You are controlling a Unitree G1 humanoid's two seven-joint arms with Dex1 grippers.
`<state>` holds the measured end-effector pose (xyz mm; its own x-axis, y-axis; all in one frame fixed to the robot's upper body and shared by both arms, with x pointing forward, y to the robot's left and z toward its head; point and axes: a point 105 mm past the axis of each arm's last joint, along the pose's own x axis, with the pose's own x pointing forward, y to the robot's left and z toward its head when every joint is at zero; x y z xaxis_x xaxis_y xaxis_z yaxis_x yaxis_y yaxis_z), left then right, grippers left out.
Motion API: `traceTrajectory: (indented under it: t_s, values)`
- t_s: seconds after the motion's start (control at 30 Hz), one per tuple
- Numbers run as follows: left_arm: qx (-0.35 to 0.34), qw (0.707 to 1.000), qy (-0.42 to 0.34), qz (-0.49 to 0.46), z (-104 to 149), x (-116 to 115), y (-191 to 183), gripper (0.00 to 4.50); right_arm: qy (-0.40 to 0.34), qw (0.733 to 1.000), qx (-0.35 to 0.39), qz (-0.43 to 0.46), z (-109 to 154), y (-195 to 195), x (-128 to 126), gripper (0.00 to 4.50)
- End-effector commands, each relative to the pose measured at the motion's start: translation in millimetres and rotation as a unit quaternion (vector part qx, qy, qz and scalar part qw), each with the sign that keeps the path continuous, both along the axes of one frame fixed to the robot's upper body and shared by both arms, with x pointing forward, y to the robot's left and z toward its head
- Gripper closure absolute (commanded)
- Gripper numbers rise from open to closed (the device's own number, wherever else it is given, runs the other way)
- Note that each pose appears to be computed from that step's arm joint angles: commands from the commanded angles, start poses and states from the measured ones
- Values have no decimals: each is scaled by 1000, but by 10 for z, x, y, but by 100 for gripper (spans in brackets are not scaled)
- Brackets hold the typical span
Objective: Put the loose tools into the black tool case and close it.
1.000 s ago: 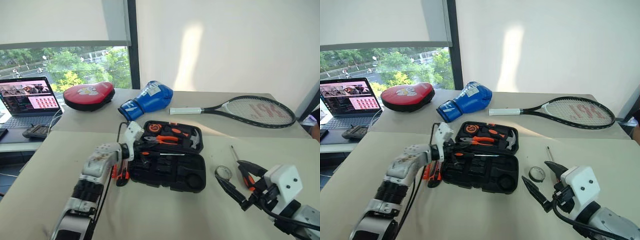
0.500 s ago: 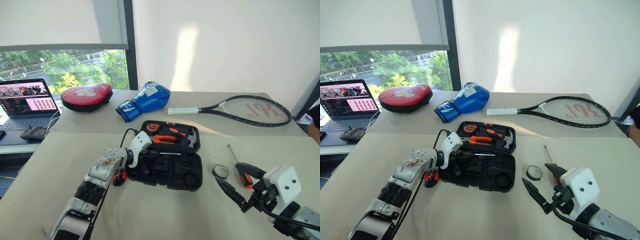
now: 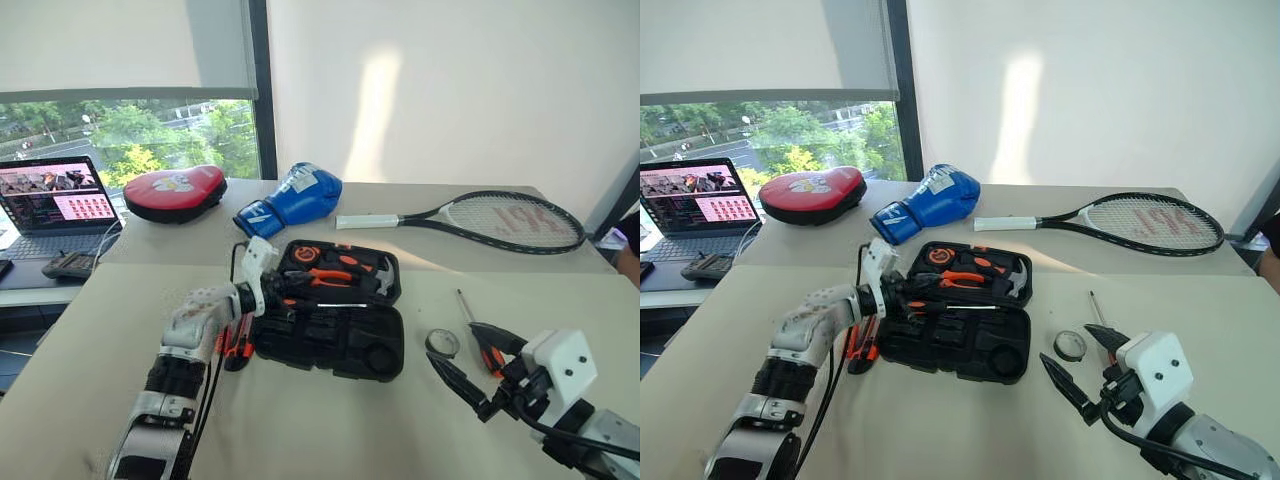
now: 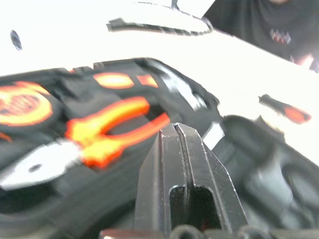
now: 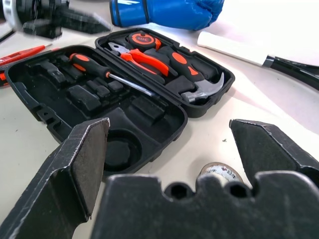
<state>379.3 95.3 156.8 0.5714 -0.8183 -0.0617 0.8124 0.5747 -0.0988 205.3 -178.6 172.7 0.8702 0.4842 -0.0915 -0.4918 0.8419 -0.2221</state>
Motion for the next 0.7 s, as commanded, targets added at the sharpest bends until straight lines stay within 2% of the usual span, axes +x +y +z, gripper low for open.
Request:
traceTrajectory:
  t_s: [0.03,0.23,0.37,0.7]
  values:
    - [31,1000,-1,4,-81,1,-48,448,-11,1000,-4,2,46,2,4,0]
    - [135,991,-4,1,-447,-60,-48,448,-12,1000,-5,2,43,3,2,0]
    - [224,974,-13,24,-753,-52,129,448,-10,1000,-6,1,38,-3,-8,0]
    - [277,959,-25,42,-869,43,380,448,-6,1000,-7,3,12,-6,-15,0]
